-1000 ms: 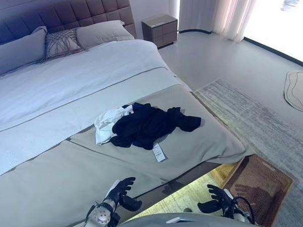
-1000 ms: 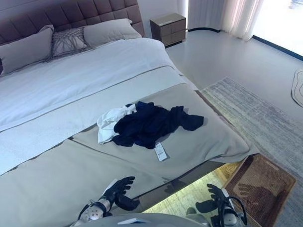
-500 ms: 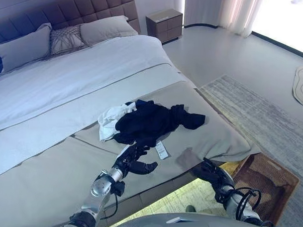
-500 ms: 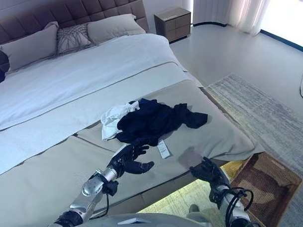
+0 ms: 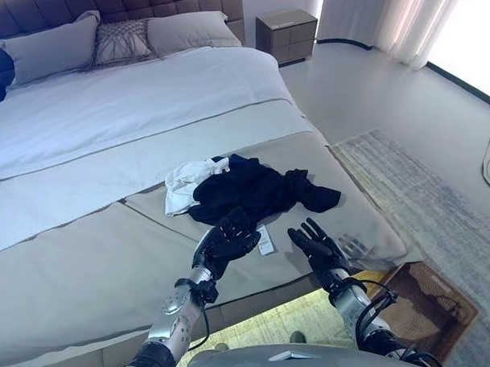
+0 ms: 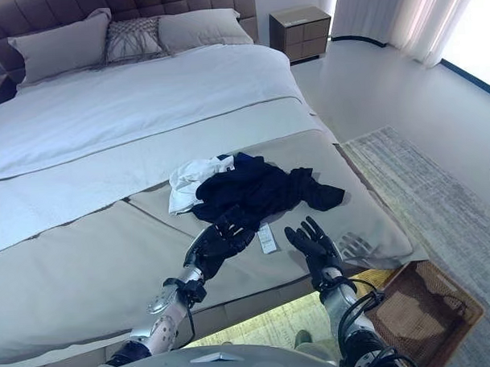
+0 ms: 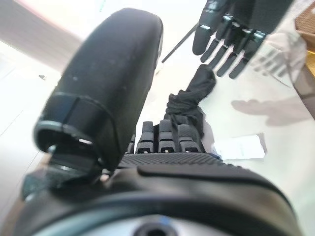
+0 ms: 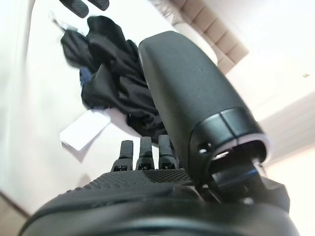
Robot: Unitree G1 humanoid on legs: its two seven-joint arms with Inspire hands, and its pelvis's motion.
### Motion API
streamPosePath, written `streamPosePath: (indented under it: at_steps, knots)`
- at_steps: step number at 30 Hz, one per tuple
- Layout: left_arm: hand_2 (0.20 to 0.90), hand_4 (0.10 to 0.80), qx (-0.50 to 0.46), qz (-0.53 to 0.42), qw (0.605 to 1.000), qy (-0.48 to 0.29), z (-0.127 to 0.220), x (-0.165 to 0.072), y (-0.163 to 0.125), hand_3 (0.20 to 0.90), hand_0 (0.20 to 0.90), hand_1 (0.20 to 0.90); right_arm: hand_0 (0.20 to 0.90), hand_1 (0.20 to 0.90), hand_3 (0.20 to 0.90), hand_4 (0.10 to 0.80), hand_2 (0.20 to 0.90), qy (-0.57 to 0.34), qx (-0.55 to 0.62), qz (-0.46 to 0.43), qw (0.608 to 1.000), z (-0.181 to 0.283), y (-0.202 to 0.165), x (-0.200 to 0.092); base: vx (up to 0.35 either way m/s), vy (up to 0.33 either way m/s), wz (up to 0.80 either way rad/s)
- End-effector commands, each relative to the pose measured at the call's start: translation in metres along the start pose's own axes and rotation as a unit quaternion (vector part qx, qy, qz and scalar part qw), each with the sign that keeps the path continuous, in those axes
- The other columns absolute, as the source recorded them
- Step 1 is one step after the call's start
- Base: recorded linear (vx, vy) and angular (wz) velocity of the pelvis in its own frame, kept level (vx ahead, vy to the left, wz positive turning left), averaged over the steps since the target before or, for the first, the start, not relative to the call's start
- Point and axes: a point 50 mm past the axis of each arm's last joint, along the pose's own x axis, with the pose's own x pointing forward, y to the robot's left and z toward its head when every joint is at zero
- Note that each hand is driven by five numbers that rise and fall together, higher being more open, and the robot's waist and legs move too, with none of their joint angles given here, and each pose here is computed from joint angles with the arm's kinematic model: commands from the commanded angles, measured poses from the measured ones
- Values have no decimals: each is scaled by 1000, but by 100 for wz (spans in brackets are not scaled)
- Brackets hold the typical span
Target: Pick up the clothes from the bed and place them into the basket
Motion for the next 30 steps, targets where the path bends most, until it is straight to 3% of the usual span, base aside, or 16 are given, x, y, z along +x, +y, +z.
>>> streamPosePath:
  at_steps: [1, 3, 5, 8, 14, 16, 21, 24, 30]
  knots:
    - [900, 800, 192, 35, 971, -135, 61, 10, 3, 900, 900, 900, 900, 900, 900, 800, 900, -162, -207, -23, 965, 81, 23, 19, 75, -2, 13]
    - [900, 800, 282, 73, 948, -128, 67, 9, 14, 900, 900, 900, 900, 900, 900, 800, 900, -207, -275, -29, 938, 107, 28, 21, 67, 14, 10]
    - [900, 800, 354, 89, 923, -123, 79, 7, 29, 900, 900, 900, 900, 900, 900, 800, 900, -248, -265, 1, 932, 151, 41, 22, 38, 27, 8]
    - [900, 800, 433, 106, 886, -126, 92, 5, 38, 900, 900, 900, 900, 900, 900, 800, 900, -304, -288, -32, 907, 189, 47, 22, -3, 35, 17]
    - [900, 800, 387, 140, 892, -188, 132, 18, 35, 900, 900, 900, 900, 900, 900, 800, 900, -425, -322, -95, 840, 278, 77, 11, -244, 62, 26]
    - [900, 800, 384, 143, 890, -202, 132, 18, 31, 900, 900, 900, 900, 900, 900, 800, 900, -480, -391, -160, 769, 307, 85, -2, -274, 49, 44]
    - [900, 800, 355, 148, 898, -212, 118, 10, 31, 900, 900, 900, 900, 900, 900, 800, 900, -503, -528, -234, 643, 342, 99, -17, -60, 22, 15]
    - [900, 800, 339, 148, 899, -232, 123, 6, 31, 900, 900, 900, 900, 900, 900, 800, 900, -475, -572, -253, 619, 361, 98, -21, 40, -23, 31]
    - [900, 800, 333, 125, 891, -281, 147, -4, 23, 900, 900, 900, 900, 900, 900, 800, 900, -413, -608, -274, 621, 380, 92, -20, 49, -33, 26]
